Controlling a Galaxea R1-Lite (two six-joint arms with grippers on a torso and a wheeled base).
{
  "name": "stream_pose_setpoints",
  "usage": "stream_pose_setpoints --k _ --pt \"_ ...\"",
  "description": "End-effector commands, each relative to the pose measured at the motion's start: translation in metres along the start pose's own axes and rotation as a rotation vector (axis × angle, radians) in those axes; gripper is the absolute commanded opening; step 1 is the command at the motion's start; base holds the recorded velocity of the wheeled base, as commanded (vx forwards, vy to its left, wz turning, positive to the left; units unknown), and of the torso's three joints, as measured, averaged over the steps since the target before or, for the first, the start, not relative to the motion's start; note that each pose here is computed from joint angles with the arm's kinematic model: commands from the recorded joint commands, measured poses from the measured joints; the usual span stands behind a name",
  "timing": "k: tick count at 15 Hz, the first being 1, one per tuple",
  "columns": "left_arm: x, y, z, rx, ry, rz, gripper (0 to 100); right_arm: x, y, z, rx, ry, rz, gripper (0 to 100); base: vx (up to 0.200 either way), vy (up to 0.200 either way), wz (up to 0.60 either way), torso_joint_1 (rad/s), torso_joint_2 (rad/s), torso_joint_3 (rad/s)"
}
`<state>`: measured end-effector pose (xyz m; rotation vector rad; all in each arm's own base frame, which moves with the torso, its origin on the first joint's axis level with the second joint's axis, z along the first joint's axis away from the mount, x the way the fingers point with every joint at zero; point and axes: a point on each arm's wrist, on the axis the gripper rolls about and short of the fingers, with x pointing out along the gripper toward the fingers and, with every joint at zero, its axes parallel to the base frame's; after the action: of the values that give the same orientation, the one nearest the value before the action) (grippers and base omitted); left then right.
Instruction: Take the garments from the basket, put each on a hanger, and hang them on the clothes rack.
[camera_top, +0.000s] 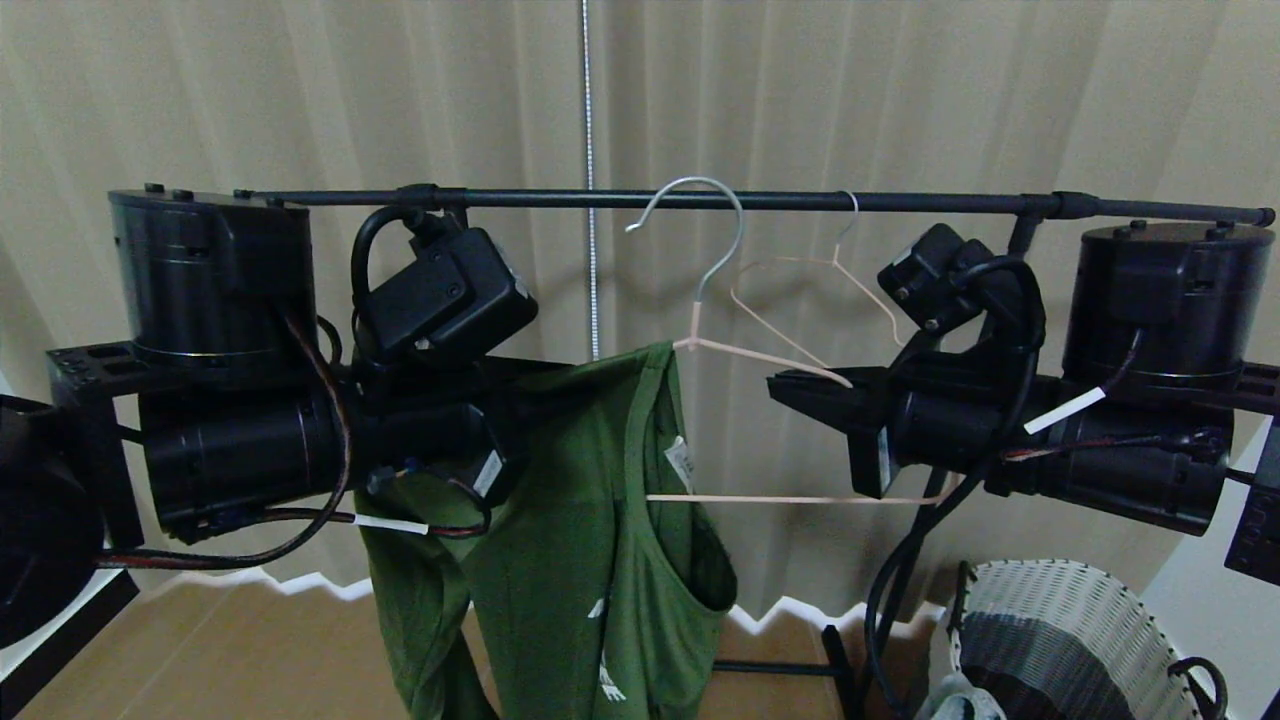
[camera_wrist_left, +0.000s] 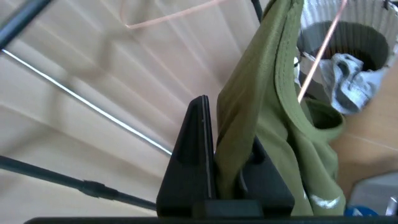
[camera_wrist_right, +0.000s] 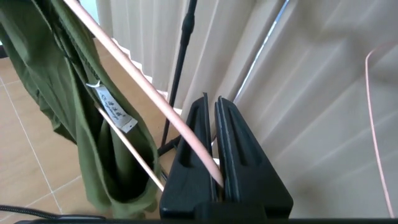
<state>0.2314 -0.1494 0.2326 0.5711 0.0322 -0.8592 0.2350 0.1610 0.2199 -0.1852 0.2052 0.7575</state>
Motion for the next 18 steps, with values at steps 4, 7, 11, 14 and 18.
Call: stream_pose_setpoints --k 4,7,11,14,18 --pt "0.000 -0.001 -0.005 0.005 0.013 0.077 0 -0.003 0.000 0.001 -0.004 -0.004 -0.003 100 0.000 0.000 0.00 0.000 0.00 0.000" --pt "0.000 -0.001 -0.006 0.003 0.023 0.090 0 -0.005 0.000 0.002 -0.002 -0.010 -0.007 100 0.000 0.000 0.00 0.000 0.00 0.000" --pt "0.000 0.000 -0.008 0.000 0.067 0.154 0 -0.013 0.001 0.003 -0.003 -0.018 -0.011 100 0.000 0.000 0.00 0.000 0.00 0.000" --pt "-0.001 0.004 -0.010 -0.006 0.161 0.299 0 -0.026 0.004 -0.013 0.003 0.020 -0.012 100 0.000 0.000 0.00 0.000 0.00 0.000" --pt "-0.002 0.005 -0.009 -0.049 0.187 0.375 0 -0.032 0.007 -0.032 0.014 0.078 -0.004 100 0.000 0.000 0.00 0.000 0.00 0.000"
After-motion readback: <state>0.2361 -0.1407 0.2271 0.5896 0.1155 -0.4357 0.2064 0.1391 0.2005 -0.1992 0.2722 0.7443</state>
